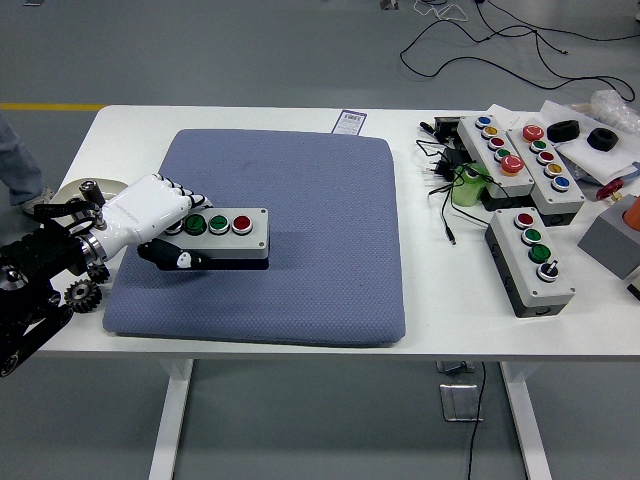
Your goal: Pick up the button,place it on the desk,press the button,press the button
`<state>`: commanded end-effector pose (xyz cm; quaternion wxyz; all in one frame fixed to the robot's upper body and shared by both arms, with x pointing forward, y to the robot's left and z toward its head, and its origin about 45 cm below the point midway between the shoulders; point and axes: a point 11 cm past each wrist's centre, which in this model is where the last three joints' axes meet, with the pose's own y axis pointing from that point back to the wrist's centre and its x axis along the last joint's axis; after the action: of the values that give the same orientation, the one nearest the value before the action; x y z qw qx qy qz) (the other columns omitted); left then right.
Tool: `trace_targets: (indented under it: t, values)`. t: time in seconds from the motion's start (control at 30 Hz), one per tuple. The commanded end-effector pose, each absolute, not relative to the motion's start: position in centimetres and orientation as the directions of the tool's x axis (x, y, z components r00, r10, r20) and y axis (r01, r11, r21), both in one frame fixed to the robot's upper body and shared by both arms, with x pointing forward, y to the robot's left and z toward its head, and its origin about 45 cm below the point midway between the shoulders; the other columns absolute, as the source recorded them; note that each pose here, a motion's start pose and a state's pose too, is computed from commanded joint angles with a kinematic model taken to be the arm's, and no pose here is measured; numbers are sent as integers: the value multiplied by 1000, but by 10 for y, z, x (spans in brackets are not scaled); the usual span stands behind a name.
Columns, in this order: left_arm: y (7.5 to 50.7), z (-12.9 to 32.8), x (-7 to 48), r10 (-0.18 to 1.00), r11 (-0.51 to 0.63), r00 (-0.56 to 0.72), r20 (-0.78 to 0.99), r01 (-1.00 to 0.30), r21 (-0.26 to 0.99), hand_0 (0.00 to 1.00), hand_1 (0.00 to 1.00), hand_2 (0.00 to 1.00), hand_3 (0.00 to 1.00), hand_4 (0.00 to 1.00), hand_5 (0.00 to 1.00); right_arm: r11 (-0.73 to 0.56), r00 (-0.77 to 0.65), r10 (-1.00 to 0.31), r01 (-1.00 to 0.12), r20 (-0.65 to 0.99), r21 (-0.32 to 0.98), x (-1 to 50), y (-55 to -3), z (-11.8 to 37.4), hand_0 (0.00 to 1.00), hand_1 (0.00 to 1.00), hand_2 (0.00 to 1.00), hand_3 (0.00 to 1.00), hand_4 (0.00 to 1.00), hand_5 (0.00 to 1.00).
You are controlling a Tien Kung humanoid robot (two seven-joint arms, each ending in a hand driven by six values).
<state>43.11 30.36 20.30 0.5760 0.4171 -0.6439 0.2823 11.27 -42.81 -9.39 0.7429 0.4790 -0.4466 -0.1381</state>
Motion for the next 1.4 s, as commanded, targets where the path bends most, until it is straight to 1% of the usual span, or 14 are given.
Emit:
trace_targets:
  t: [0.1, 0.13, 0.3, 0.33, 0.5, 0.57, 0.7, 0.73, 0.83, 0.9, 0.93, 1.1, 1.13, 1.4]
  values:
    - [306, 200, 431, -217, 483, 31, 976, -865, 134, 696, 776, 900, 776, 759, 80, 503, 563, -634, -222, 531, 835, 113, -428, -94, 673, 658, 674, 624, 310, 173]
    - [306, 199, 431, -220, 480, 34, 975, -866, 138, 902, 920, 998, 860, 799, 112, 503, 563, -633, -222, 531, 835, 113, -428, -94, 673, 658, 674, 624, 310, 173]
    - [304, 208, 430, -180, 478, 9, 984, -873, 96, 902, 920, 998, 860, 799, 112, 502, 562, -634, -223, 531, 835, 113, -428, -94, 673, 658, 674, 624, 310, 173]
    - [303, 210, 429, -165, 474, 14, 986, -876, 92, 998, 981, 998, 922, 824, 137, 502, 561, -634, -223, 531, 835, 113, -428, -94, 673, 658, 674, 624, 310, 173]
    - [289, 233, 426, -90, 487, 1, 996, -872, 45, 998, 981, 998, 922, 824, 137, 502, 561, -634, -225, 533, 835, 114, -428, -94, 673, 658, 674, 624, 310, 173]
    - [284, 243, 424, -55, 494, -8, 998, -869, 20, 998, 997, 998, 964, 857, 152, 503, 561, -633, -226, 533, 834, 114, -428, -93, 673, 658, 674, 624, 310, 173]
    - [271, 263, 416, 72, 494, -23, 997, -868, -56, 998, 997, 998, 964, 857, 152, 504, 560, -633, -226, 534, 834, 114, -429, -93, 673, 658, 674, 624, 310, 173]
    - [268, 267, 412, 93, 482, -43, 995, -872, -83, 696, 509, 517, 870, 878, 514, 504, 561, -633, -226, 534, 834, 114, -429, -93, 673, 658, 674, 624, 310, 173]
    - [260, 279, 405, 111, 432, -139, 984, -885, -173, 696, 509, 517, 870, 878, 514, 503, 562, -632, -226, 534, 834, 114, -428, -93, 673, 658, 674, 624, 310, 173]
    - [258, 289, 400, 167, 374, -205, 964, -892, -254, 696, 509, 517, 870, 878, 514, 503, 564, -631, -226, 533, 834, 114, -428, -93, 673, 658, 674, 624, 310, 173]
    - [258, 294, 398, 205, 334, -223, 953, -899, -282, 56, 2, 65, 659, 766, 746, 503, 564, -631, -226, 533, 834, 114, -428, -94, 673, 658, 674, 624, 310, 173]
    - [264, 294, 396, 288, 196, -189, 939, -948, -251, 56, 2, 65, 659, 766, 746, 503, 566, -629, -227, 533, 834, 114, -428, -94, 673, 658, 674, 624, 310, 173]
    - [264, 291, 395, 306, 181, -150, 940, -960, -213, 2, 2, 2, 612, 691, 998, 503, 565, -630, -226, 533, 834, 114, -428, -94, 673, 658, 674, 624, 310, 173]
    - [260, 265, 390, 292, 185, 35, 956, -982, -20, 2, 2, 2, 606, 676, 998, 504, 564, -630, -225, 533, 834, 113, -428, -94, 673, 658, 674, 624, 310, 173]
